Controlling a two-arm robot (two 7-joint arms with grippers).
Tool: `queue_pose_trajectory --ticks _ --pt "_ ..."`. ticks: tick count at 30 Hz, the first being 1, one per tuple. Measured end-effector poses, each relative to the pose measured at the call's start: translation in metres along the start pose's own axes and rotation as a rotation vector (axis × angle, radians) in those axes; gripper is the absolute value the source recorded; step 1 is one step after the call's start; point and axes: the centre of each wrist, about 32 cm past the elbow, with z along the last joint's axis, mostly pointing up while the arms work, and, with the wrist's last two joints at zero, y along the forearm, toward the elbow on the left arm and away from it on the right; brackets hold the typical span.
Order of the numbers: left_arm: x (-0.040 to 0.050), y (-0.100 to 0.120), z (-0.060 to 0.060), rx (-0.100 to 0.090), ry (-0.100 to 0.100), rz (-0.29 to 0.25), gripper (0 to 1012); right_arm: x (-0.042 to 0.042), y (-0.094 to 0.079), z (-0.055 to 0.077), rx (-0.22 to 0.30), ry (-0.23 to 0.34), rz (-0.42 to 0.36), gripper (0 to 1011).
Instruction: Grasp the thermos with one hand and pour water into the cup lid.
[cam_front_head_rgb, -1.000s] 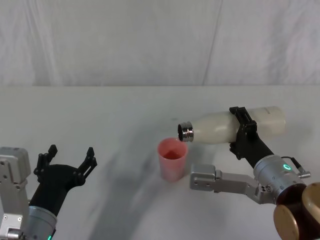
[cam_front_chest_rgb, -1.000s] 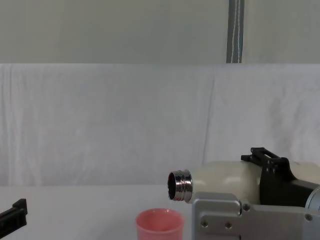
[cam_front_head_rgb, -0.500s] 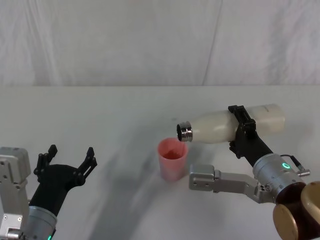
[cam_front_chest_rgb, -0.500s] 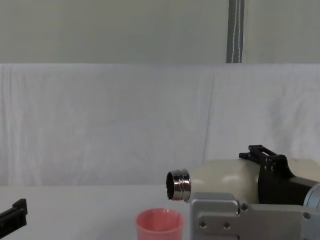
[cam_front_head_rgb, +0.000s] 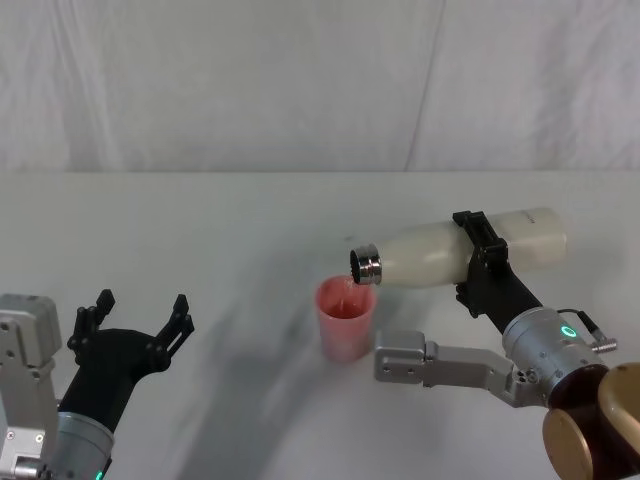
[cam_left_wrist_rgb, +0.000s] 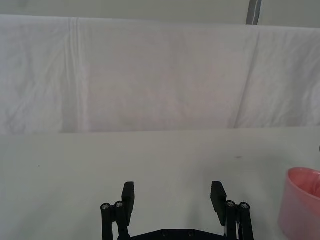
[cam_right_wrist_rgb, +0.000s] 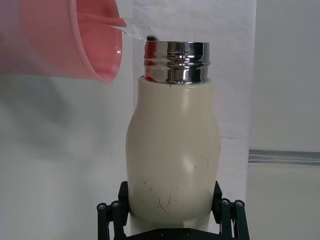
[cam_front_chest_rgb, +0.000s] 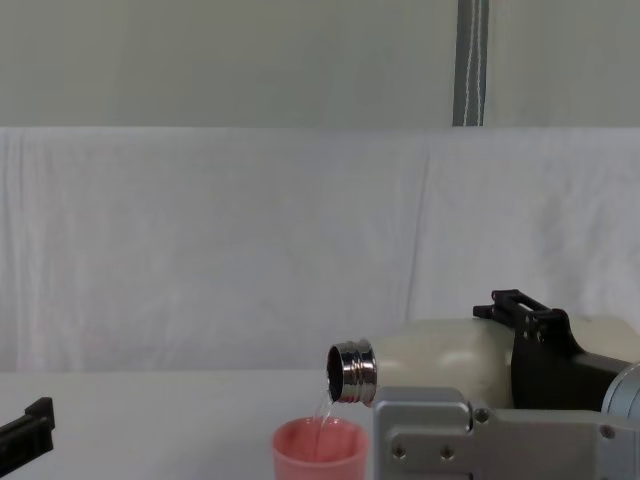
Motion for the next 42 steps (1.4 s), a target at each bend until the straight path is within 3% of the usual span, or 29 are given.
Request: queue_pose_trajectory --ticks 42 --pt "0.0 0.0 0.0 0.0 0.0 0.0 1001 0.0034 -0.0018 -0.0009 -0.005 -0.009 0.003 956"
